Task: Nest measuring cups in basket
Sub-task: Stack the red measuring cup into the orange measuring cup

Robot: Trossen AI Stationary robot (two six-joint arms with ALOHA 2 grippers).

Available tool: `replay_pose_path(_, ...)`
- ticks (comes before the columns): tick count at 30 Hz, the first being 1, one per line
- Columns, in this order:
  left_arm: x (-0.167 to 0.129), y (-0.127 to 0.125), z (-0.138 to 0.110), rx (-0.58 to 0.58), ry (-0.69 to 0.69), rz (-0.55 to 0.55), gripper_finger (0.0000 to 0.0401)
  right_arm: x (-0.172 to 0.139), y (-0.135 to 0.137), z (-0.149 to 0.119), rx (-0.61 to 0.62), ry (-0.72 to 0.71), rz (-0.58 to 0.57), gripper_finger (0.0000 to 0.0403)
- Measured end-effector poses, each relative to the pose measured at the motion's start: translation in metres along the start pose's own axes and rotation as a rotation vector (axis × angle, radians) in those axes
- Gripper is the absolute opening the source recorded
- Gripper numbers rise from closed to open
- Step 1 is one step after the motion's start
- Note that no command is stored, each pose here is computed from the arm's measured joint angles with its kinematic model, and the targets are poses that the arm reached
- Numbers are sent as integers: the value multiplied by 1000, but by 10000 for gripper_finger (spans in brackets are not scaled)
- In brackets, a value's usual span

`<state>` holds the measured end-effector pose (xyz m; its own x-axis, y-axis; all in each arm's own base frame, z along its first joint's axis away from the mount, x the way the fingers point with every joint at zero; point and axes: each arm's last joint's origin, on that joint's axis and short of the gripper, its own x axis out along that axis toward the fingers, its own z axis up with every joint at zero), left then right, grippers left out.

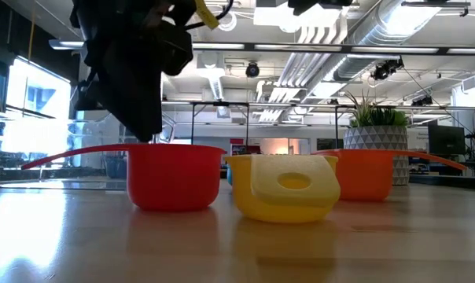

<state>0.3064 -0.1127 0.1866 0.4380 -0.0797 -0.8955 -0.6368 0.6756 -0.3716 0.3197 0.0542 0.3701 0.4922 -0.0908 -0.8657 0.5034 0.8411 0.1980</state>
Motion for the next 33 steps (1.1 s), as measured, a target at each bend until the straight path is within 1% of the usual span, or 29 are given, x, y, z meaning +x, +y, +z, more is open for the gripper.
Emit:
replay_pose_path(3, -10, -1, 1, 6, -9, -21, 74, -1, 3, -3, 28, 3, 6, 71)
replay_pose_path(9, -39, -2, 5, 107, -59, -96, 74, -4, 14, -13, 133, 0, 16, 71)
replay_pose_path(14, -71, -1, 9, 242, -126, -175, 74, -7, 25, -23, 221, 8, 33, 71)
replay_pose_path(22, -132, 10, 12, 368, -258, -317, 74, -12, 41, -36, 309, 25, 97, 73)
replay_pose_path(25, -153, 16, 11, 392, -302, -365, 74, -13, 50, -36, 357, -19, 145, 85)
replay_pose_path(30, -183, 27, 8, 414, -371, -437, 74, -10, 65, -32, 429, -142, 214, 122)
replay_pose_path(33, -197, 33, 6, 420, -404, -472, 74, -3, 74, -30, 471, -166, 250, 137)
